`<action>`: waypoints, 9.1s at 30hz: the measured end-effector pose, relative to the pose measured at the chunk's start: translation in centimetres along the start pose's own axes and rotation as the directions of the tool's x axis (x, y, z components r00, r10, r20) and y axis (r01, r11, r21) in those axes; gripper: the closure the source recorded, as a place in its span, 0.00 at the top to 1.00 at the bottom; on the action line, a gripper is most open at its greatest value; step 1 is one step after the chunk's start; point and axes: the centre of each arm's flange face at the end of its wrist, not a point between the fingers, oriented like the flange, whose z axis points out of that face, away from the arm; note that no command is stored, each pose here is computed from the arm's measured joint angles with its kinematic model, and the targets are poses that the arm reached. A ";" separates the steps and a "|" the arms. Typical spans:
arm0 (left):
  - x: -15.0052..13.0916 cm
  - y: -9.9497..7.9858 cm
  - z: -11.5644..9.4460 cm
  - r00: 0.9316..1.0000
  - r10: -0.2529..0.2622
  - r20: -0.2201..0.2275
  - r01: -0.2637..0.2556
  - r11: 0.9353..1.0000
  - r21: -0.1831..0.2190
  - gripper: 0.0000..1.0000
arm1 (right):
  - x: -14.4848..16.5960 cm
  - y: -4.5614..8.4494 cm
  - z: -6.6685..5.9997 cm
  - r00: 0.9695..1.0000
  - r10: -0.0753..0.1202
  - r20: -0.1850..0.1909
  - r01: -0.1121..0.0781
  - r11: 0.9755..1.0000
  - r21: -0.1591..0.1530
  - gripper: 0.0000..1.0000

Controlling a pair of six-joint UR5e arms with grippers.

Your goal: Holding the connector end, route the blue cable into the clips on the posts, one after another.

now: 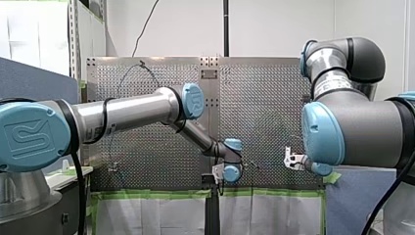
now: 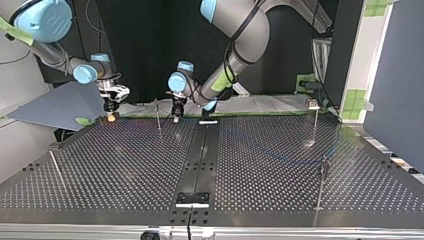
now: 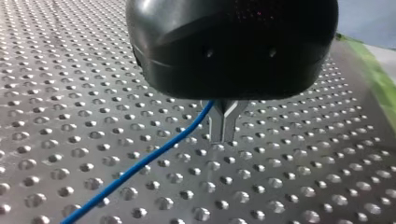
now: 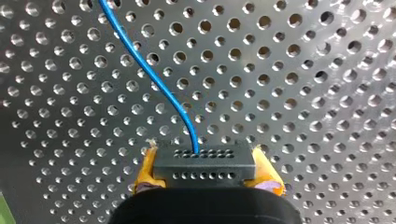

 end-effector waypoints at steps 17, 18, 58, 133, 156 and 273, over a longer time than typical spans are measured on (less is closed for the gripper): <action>-0.6 -0.6 -0.6 0.996 0.038 -0.077 -0.035 0.999 0.035 0.98 | -0.6 0.5 1.5 1.000 0.000 -0.008 0.000 1.000 0.008 0.00; -0.6 -0.5 -0.7 0.995 0.045 -0.084 -0.043 0.999 0.033 0.98 | -0.6 0.6 1.6 1.000 -0.001 -0.009 0.001 1.000 0.008 0.00; -1.4 -5.1 -8.6 0.940 0.220 -0.262 -0.170 0.965 0.199 0.98 | -3.7 1.0 0.7 0.999 0.025 0.042 -0.025 1.000 -0.007 0.00; -10.9 -7.0 -12.0 0.995 0.069 -0.072 -0.063 0.994 0.084 0.98 | -3.5 1.1 1.0 0.997 0.044 0.062 -0.044 0.999 0.000 0.00; -17.7 -5.0 -15.9 0.998 -0.037 -0.055 0.039 0.999 0.036 0.98 | -3.5 0.8 1.1 0.997 0.055 0.062 -0.056 0.998 0.012 0.00; -31.6 2.9 -34.6 0.996 -0.085 0.007 0.085 0.996 0.003 0.98 | 13.2 -1.1 -0.5 1.000 -0.017 0.005 0.017 1.000 -0.017 0.00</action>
